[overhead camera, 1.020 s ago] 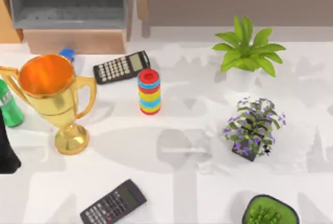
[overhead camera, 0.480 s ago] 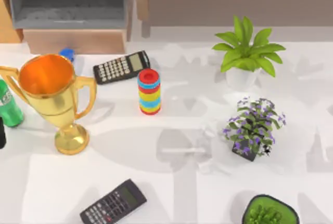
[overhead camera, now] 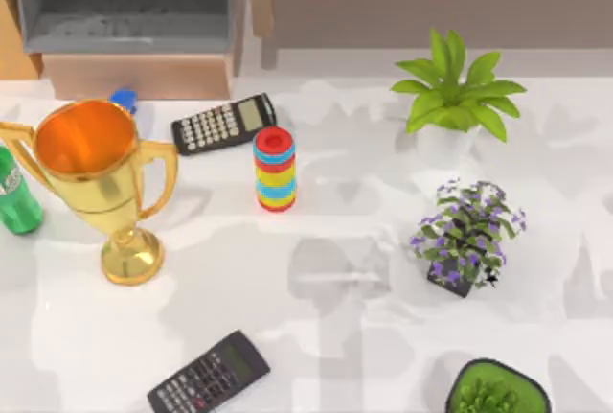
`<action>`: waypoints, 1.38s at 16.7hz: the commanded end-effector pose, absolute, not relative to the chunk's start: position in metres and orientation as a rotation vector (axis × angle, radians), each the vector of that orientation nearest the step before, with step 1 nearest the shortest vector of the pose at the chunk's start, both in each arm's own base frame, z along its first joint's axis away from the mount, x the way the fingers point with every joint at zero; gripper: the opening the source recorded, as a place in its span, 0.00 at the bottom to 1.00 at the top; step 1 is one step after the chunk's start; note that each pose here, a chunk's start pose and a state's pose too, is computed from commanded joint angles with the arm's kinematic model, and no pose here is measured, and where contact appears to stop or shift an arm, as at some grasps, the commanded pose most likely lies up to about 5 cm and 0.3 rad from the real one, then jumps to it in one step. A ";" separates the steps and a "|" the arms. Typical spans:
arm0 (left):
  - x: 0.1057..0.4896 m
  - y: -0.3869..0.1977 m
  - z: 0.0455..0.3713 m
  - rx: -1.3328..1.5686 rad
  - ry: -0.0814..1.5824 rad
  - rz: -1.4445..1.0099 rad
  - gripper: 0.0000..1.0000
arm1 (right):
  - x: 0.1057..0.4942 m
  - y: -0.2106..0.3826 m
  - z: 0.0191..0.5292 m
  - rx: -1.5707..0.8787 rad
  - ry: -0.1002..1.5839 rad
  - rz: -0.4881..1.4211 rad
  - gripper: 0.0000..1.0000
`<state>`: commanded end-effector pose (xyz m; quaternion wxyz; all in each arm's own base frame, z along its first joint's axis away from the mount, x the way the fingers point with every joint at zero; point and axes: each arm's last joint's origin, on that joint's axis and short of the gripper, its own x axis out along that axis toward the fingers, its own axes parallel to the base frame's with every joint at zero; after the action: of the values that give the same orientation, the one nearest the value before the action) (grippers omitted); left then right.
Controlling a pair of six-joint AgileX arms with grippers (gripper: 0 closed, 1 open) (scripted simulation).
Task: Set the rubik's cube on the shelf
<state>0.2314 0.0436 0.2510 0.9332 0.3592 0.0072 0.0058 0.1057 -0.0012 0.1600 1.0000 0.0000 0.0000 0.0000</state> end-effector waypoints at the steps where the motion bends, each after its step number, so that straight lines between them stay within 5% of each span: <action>1: 0.249 0.051 0.250 0.802 0.013 0.008 1.00 | 0.106 -0.001 0.160 0.000 0.000 0.000 1.00; 11: 0.388 0.143 0.150 1.399 -0.012 -0.019 1.00 | 0.106 -0.001 0.160 0.000 0.000 0.000 1.00; 16: 0.406 0.168 0.100 1.556 -0.016 -0.017 1.00 | 0.106 -0.001 0.160 0.000 0.000 0.000 1.00; 23: 0.408 0.169 0.095 1.569 -0.016 -0.020 1.00 | 0.106 -0.001 0.160 0.000 0.000 0.000 1.00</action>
<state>0.4084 0.1688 0.0950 0.7078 0.7063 -0.0071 -0.0092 0.1057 -0.0012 0.1600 1.0000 0.0000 0.0000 0.0000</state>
